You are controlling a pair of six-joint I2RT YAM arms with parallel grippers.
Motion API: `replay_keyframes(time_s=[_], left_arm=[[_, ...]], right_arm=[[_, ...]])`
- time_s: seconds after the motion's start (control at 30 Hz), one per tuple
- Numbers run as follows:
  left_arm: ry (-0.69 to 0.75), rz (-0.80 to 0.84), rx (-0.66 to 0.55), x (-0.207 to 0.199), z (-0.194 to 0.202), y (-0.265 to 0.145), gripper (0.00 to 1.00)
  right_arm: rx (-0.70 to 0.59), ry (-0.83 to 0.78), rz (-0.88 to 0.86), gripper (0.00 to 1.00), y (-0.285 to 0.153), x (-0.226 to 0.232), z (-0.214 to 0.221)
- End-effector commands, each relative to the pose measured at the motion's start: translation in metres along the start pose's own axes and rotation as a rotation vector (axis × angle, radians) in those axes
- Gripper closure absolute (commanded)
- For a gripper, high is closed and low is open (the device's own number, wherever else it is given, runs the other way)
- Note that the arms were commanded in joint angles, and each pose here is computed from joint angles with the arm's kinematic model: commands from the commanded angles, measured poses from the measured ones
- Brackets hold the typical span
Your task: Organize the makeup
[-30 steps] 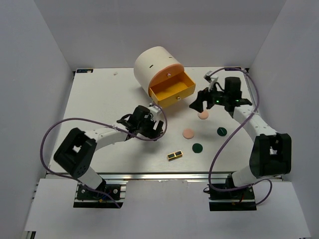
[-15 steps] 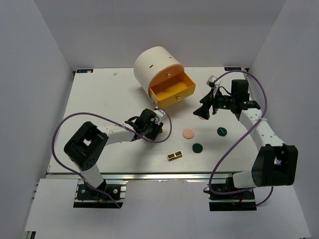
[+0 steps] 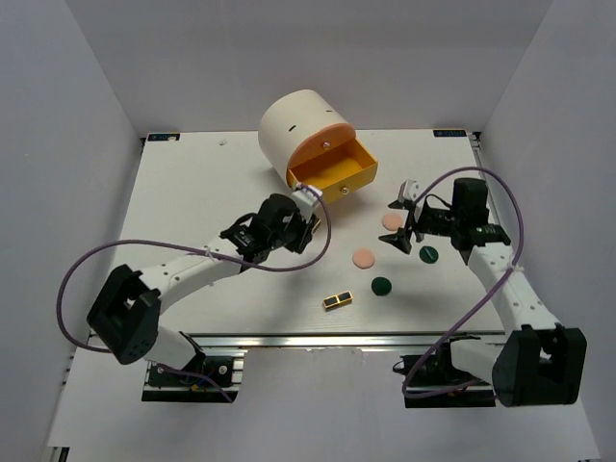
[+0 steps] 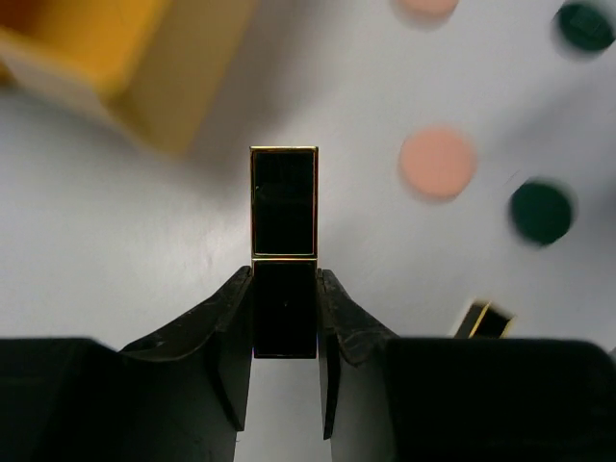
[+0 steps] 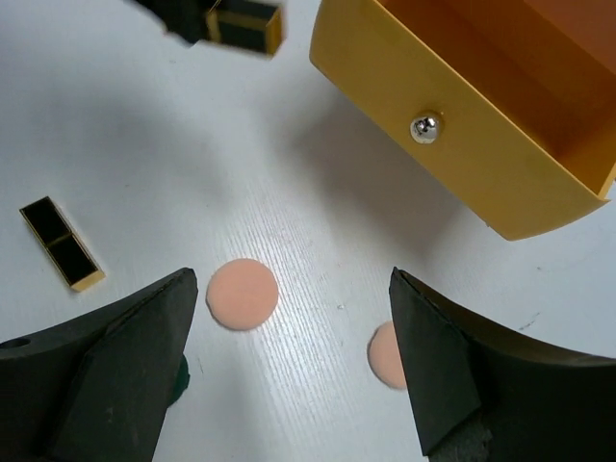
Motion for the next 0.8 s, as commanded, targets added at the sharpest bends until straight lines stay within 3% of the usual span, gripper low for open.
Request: replay_keyframes(time_s=[0.0, 0.07, 0.17, 0.2, 0.23, 0.27, 0.33, 0.37, 0.4, 0.53, 0.77], left_arm=[[0.005, 0.04, -0.239, -0.004, -0.079, -0.04, 1.0], [0.045, 0.035, -0.274, -0.002, -0.098, -0.045, 1.0], [0.124, 0.012, -0.31, 0.002, -0.129, -0.039, 1.0], [0.142, -0.003, -0.306, 0.004, -0.133, -0.033, 1.0], [0.177, -0.028, -0.286, 0.007, -0.14, -0.018, 1.0], [0.188, -0.036, -0.277, 0.01, -0.143, -0.011, 1.0], [0.212, -0.061, -0.245, 0.017, -0.148, 0.013, 0.98], [0.218, -0.072, -0.237, 0.019, -0.149, 0.019, 0.96], [0.225, -0.092, -0.228, 0.022, -0.15, 0.026, 0.94], [0.232, -0.183, -0.221, 0.035, -0.158, 0.044, 0.83], [0.221, -0.225, -0.221, 0.04, -0.16, 0.05, 0.59]], right_arm=[[-0.065, -0.171, 0.03, 0.15, -0.002, -0.003, -0.009], [-0.059, -0.16, -0.053, 0.24, -0.002, 0.003, -0.011], [-0.031, -0.126, -0.15, 0.57, 0.001, 0.008, -0.011], [-0.02, -0.119, -0.175, 0.87, 0.005, 0.009, -0.01], [-0.013, -0.133, -0.19, 0.98, 0.007, 0.01, -0.01], [0.0, -0.129, -0.206, 1.0, 0.008, 0.013, -0.01], [0.007, -0.173, -0.243, 0.96, 0.013, 0.018, -0.011], [0.024, -0.181, -0.252, 0.81, 0.015, 0.021, -0.009], [0.027, -0.2, -0.266, 0.77, 0.018, 0.025, -0.011], [0.04, -0.224, -0.277, 0.68, 0.022, 0.032, -0.008], [0.111, -0.294, -0.38, 0.4, 0.039, 0.061, 0.004]])
Point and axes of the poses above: each gripper's point midway between its finger pads, its own y axis out along the fingers, its own x axis along the line the jaws close on, z = x × y, the point moved 10 cm from there along -y, back along the fingers, and after that the axes turned 4 degrees about y, right-handed, at the moved point
